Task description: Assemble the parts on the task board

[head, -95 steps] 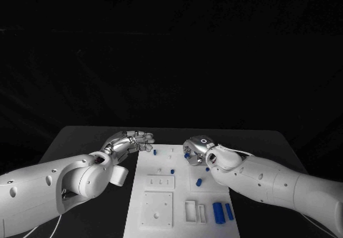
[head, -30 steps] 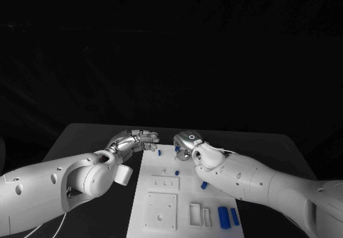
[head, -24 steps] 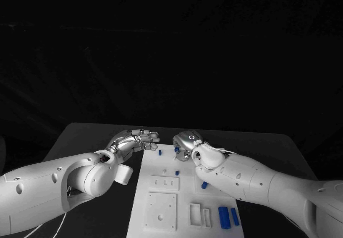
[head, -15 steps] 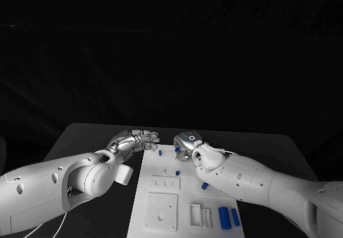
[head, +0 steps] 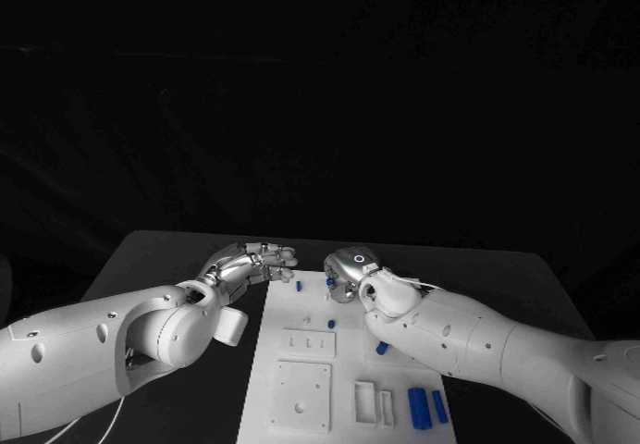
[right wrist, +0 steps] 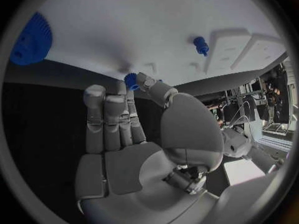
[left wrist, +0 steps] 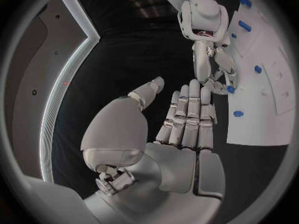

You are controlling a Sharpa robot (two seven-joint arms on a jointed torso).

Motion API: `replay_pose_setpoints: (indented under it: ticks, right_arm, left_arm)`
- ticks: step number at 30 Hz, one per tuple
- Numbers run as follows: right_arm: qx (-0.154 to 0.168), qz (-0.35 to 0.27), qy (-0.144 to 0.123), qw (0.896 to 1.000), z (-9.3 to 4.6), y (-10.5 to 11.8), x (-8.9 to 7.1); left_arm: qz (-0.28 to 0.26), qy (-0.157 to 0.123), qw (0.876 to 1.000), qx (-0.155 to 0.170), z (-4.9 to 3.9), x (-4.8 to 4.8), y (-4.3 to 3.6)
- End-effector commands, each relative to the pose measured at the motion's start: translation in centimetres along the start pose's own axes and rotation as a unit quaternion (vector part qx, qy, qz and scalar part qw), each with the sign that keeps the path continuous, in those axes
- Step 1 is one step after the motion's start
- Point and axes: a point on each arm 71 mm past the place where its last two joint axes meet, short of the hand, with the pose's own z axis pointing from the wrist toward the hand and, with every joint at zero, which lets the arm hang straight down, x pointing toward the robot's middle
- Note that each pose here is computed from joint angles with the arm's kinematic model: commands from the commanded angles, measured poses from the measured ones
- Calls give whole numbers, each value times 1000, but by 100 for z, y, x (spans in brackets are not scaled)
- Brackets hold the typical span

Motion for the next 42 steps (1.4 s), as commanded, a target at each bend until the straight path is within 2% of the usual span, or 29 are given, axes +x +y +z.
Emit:
replay_pose_setpoints:
  ticks: [1,6,12,19,25,30,36,42]
  right_arm:
    - [-1,17,-7,1000,-2,5,-3]
    - [2,31,-24,999,-17,-15,-29]
    - [-3,44,-32,999,-95,-76,-70]
    - [-6,73,-34,997,-212,-229,-335]
    - [5,78,-22,997,-379,-571,-512]
    - [16,71,-12,997,-511,-823,-520]
    - [35,58,19,998,-544,-1014,-453]
    - [45,52,45,997,-508,-1071,-378]
  left_arm:
    - [-1,1,1000,6,6,6,-26]
    - [1,-3,1000,7,0,-15,-30]
    - [1,-6,1000,8,-13,-44,-40]
    - [3,-13,1000,10,-42,-107,-57]
    - [4,-16,1000,12,-46,-158,-63]
    - [5,-21,1000,12,-59,-211,-65]
    - [5,-22,1000,12,-64,-225,-64]
    - [6,-22,1000,11,-62,-233,-63]
